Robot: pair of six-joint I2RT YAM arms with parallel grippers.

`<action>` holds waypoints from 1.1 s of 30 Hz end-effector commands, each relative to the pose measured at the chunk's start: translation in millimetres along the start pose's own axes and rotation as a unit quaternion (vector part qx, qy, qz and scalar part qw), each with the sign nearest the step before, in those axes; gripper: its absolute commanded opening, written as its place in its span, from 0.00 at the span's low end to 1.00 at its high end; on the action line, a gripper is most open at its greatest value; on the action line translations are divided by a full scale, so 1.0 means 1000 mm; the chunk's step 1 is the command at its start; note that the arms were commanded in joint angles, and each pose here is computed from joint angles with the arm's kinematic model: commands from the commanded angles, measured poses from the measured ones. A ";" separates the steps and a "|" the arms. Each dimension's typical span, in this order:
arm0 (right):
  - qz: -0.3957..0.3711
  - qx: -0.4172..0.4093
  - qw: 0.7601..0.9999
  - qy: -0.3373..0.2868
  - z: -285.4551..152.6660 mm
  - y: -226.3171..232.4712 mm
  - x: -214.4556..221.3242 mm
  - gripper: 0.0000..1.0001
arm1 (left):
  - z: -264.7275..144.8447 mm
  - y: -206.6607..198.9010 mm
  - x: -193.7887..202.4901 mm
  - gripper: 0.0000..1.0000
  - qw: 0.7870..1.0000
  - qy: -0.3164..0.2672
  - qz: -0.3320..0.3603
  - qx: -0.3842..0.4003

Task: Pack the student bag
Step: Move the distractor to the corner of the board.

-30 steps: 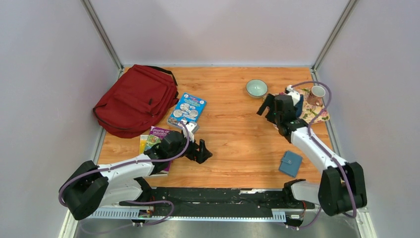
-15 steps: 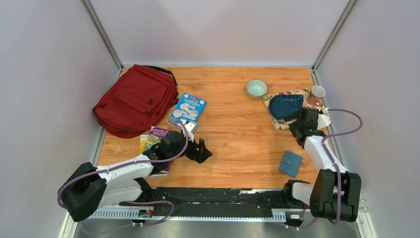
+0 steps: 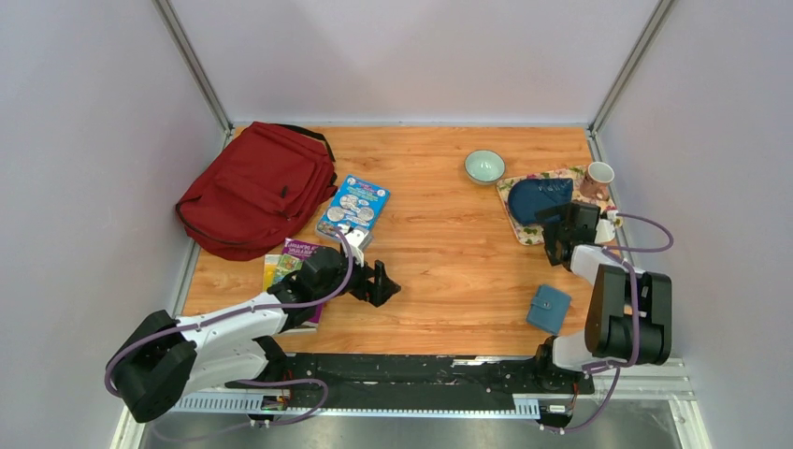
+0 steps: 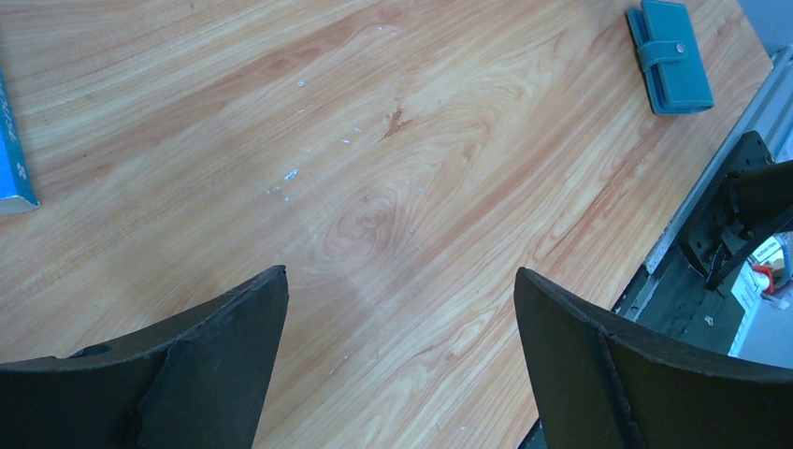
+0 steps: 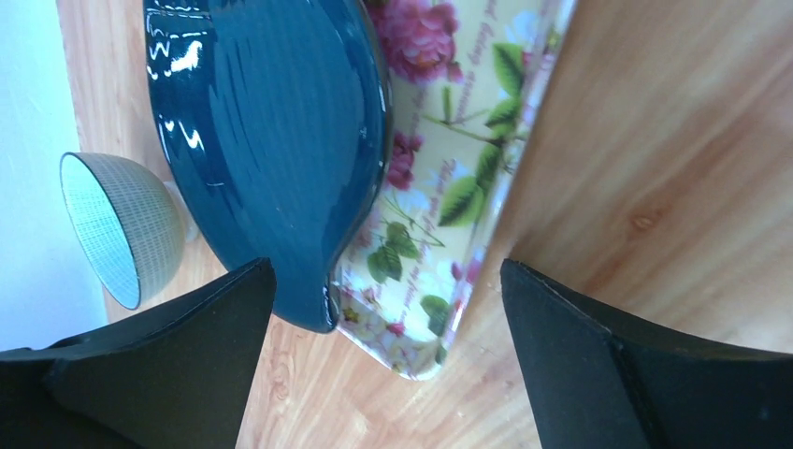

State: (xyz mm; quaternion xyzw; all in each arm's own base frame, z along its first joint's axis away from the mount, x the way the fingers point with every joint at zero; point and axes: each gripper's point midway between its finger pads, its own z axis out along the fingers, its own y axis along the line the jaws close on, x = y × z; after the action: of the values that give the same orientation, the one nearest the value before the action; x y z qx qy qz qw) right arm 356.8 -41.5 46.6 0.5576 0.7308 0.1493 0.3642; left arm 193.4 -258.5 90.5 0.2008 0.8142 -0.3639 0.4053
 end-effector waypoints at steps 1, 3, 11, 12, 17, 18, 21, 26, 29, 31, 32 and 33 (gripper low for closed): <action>0.033 -0.043 0.998 -0.020 0.012 0.021 -0.010 1.00 | -0.001 0.000 -0.007 0.98 1.000 -0.013 0.011 0.002; 0.033 -0.044 0.998 -0.025 0.018 0.025 -0.015 1.00 | -0.001 -0.001 -0.007 0.98 1.000 -0.012 0.010 0.003; -0.007 -0.068 0.997 0.023 0.053 0.061 -0.017 1.00 | 0.002 -0.003 -0.011 0.98 1.000 -0.009 0.011 0.004; -0.010 -0.067 0.997 0.042 0.061 0.059 -0.010 1.00 | 0.002 -0.003 -0.012 0.98 1.000 -0.009 0.010 0.003; -0.059 -0.062 0.994 0.069 0.083 0.080 -0.016 1.00 | 0.004 -0.003 -0.013 0.98 1.000 -0.006 0.010 0.001; -0.062 -0.055 0.994 0.076 0.088 0.076 -0.013 1.00 | 0.004 -0.003 -0.013 0.98 1.000 -0.005 0.009 0.000; -0.087 -0.051 0.992 0.076 0.097 0.082 -0.018 1.00 | 0.006 -0.002 -0.015 0.98 1.000 -0.005 0.009 -0.002; -0.122 -0.067 0.986 0.091 0.091 0.089 -0.014 1.00 | 0.009 -0.004 -0.016 0.98 1.000 0.000 0.007 0.001; -0.142 -0.069 0.984 0.078 0.066 0.089 -0.017 1.00 | 0.010 -0.004 -0.016 0.98 1.000 0.002 0.007 0.001; -0.146 -0.045 0.987 0.058 0.055 0.072 -0.020 1.00 | 0.010 -0.005 -0.015 0.98 1.000 0.003 0.007 0.003; -0.146 -0.040 0.987 0.044 0.043 0.072 -0.027 1.00 | 0.010 -0.005 -0.016 0.98 1.000 0.002 0.006 0.003; -0.147 -0.015 0.989 0.028 0.040 0.059 -0.032 1.00 | 0.010 -0.005 -0.015 0.98 1.000 0.002 0.007 0.004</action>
State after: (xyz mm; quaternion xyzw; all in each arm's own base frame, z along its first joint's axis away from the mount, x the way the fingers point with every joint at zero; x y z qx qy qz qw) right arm 465.1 -40.3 51.5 0.4305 0.8072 0.1920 0.3552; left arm 196.6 -261.9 83.1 0.2026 0.8282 -0.3522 0.3860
